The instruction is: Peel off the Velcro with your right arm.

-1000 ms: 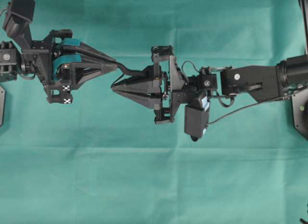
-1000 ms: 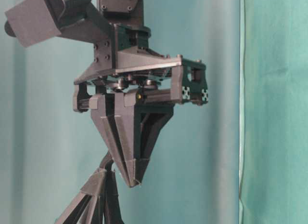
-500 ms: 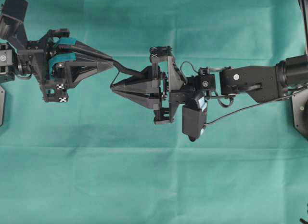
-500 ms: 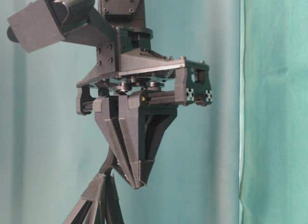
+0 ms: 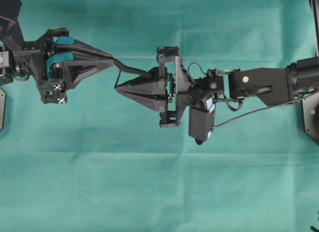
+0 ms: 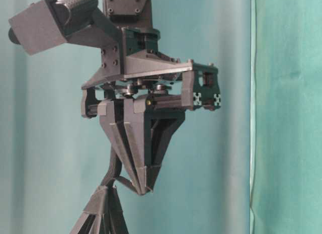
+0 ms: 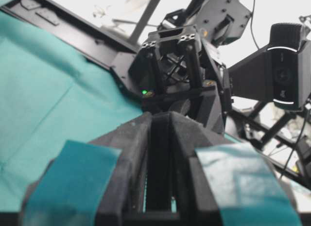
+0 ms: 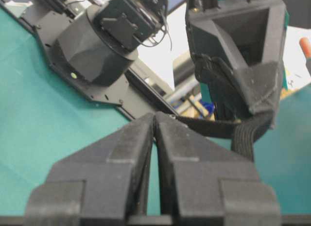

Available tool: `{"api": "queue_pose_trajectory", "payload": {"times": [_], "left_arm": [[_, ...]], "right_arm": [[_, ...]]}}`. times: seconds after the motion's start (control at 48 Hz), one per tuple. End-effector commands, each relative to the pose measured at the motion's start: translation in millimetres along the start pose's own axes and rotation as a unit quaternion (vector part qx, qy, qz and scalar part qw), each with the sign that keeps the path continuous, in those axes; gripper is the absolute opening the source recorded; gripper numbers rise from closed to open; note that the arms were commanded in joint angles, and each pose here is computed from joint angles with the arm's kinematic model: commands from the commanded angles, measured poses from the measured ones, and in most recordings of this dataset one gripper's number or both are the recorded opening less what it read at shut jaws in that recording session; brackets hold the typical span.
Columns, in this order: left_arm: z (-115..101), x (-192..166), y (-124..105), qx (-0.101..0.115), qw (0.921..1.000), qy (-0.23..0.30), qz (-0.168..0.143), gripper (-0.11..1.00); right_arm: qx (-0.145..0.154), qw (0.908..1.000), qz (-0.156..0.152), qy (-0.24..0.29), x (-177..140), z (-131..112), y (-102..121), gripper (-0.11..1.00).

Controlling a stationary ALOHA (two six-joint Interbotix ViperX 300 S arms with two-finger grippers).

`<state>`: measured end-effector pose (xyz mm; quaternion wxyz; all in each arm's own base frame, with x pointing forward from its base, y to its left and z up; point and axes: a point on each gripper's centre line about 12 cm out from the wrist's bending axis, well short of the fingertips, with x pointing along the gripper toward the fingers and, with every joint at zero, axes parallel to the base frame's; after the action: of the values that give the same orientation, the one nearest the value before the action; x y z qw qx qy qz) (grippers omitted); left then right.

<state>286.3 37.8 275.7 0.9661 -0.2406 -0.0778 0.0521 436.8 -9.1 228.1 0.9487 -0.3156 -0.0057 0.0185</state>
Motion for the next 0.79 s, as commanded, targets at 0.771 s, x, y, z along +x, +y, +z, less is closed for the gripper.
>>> {"api": "queue_pose_trajectory", "payload": {"times": [0.771], "left_arm": [[19.4, 2.9, -1.9, 0.01, 0.9978, -0.063, -0.018, 0.1]], "right_arm": [[0.056, 0.9958, -0.065, -0.031, 10.3, 6.9, -7.7, -0.09]]}}
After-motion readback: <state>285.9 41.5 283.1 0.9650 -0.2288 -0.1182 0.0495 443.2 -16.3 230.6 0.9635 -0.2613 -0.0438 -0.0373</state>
